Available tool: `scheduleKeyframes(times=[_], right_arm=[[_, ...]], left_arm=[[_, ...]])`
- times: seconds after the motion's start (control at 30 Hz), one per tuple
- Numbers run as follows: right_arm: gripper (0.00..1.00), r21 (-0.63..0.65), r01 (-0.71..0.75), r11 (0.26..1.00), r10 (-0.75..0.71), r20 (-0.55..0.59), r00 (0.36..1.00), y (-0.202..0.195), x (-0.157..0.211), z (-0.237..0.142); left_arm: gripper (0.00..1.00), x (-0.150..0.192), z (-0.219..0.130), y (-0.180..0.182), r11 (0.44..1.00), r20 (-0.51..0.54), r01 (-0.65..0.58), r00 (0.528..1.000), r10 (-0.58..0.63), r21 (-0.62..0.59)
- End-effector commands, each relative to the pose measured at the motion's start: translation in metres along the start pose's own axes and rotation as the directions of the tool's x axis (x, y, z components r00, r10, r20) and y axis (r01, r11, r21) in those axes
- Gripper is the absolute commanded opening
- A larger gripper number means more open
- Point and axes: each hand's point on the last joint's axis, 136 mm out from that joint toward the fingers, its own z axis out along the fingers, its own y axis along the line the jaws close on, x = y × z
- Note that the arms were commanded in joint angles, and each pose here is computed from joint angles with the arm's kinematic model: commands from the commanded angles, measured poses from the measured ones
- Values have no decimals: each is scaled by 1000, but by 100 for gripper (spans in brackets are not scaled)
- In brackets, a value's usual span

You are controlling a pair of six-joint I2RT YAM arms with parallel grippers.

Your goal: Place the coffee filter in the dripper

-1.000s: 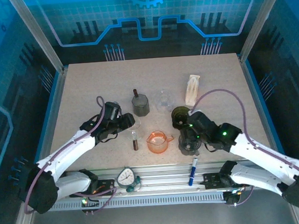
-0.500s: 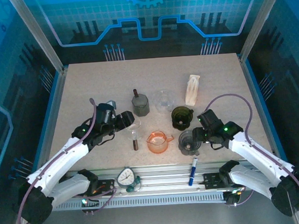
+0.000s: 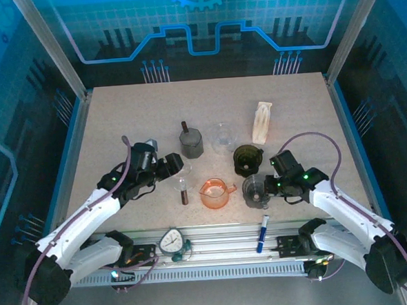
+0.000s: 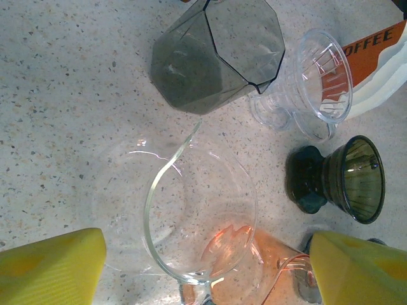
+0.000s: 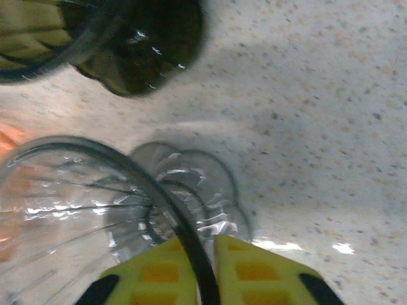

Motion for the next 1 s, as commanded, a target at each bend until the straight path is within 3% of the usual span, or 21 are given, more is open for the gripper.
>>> scheduleKeyframes(times=[0.0, 0.3, 0.53, 0.77, 0.97], right_arm=[[1, -11, -3, 1000, 3, 15, 1000, 0, -2, -9], [0, -105, 48, 993, -36, 115, 993, 24, -19, -69], [0, -260, 212, 942, -171, 173, 970, 90, -38, -111], [0, -333, 351, 875, -331, 115, 937, 165, -35, -93], [0, -357, 363, 861, -357, 86, 930, 188, -41, -71]], left_arm=[[88, -2, -9, 0, 1000, 12, -4, 1000, 4, 0], [99, -11, -24, -5, 1000, 59, -15, 998, 14, 13], [99, -17, -37, -6, 1000, 100, -18, 995, 16, 20], [99, -17, -46, -1, 1000, 122, -13, 992, 11, 15], [99, -14, -49, 3, 1000, 126, -9, 992, 7, 12]])
